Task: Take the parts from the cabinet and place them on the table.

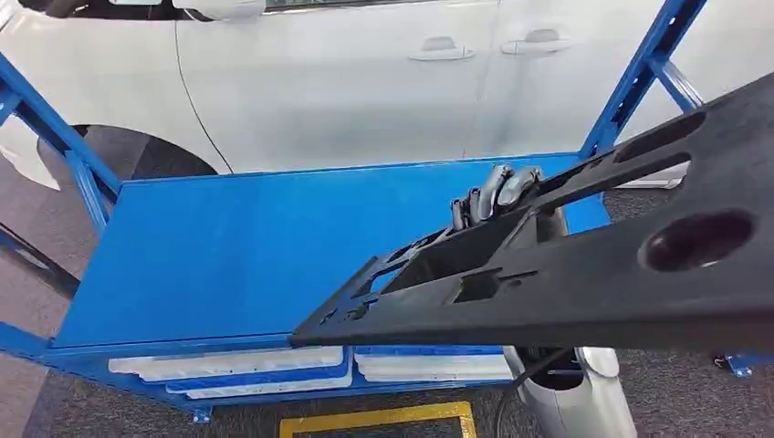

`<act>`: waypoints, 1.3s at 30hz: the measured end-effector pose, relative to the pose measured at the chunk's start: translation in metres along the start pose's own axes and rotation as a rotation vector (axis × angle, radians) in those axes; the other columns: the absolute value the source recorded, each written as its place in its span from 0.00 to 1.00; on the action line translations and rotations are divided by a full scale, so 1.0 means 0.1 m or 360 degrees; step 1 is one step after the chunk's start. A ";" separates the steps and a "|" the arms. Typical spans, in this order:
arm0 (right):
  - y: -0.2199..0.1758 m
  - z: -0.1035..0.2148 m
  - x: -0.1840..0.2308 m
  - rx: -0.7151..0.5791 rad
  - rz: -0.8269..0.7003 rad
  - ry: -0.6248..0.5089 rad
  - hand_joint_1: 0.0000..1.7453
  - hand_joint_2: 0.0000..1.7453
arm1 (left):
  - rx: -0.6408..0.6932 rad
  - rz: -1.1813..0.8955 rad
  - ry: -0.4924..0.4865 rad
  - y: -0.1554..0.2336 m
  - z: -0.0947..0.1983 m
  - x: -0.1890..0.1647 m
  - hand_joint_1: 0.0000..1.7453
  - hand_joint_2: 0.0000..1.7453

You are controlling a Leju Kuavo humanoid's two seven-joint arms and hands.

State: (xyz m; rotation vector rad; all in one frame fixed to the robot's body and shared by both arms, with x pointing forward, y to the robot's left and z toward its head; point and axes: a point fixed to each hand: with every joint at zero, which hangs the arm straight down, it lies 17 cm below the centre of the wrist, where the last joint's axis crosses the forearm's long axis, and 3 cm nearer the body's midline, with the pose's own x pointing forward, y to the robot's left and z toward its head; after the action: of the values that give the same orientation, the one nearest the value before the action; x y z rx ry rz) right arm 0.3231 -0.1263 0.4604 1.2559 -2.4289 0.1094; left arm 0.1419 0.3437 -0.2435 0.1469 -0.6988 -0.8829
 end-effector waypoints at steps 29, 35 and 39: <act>-0.04 0.07 -0.13 -0.0001 0.0065 0.0054 1.00 1.00 | 0.0029 -0.0007 0.0054 -0.13 -0.01 0.01 0.00 1.00; -0.08 0.10 -0.19 -0.0033 0.0116 0.0077 1.00 1.00 | -0.0005 0.0002 0.0030 -0.15 -0.01 0.04 0.00 1.00; -0.09 0.14 -0.22 -0.0024 0.0125 0.0093 1.00 1.00 | -0.0013 0.0002 0.0015 -0.16 -0.02 0.07 0.00 1.00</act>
State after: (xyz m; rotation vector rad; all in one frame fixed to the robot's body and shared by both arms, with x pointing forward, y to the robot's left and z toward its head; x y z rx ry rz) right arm 0.3376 -0.1181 0.4378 1.1355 -2.4247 0.1471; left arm 0.1357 0.3276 -0.2480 0.1434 -0.6861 -0.8833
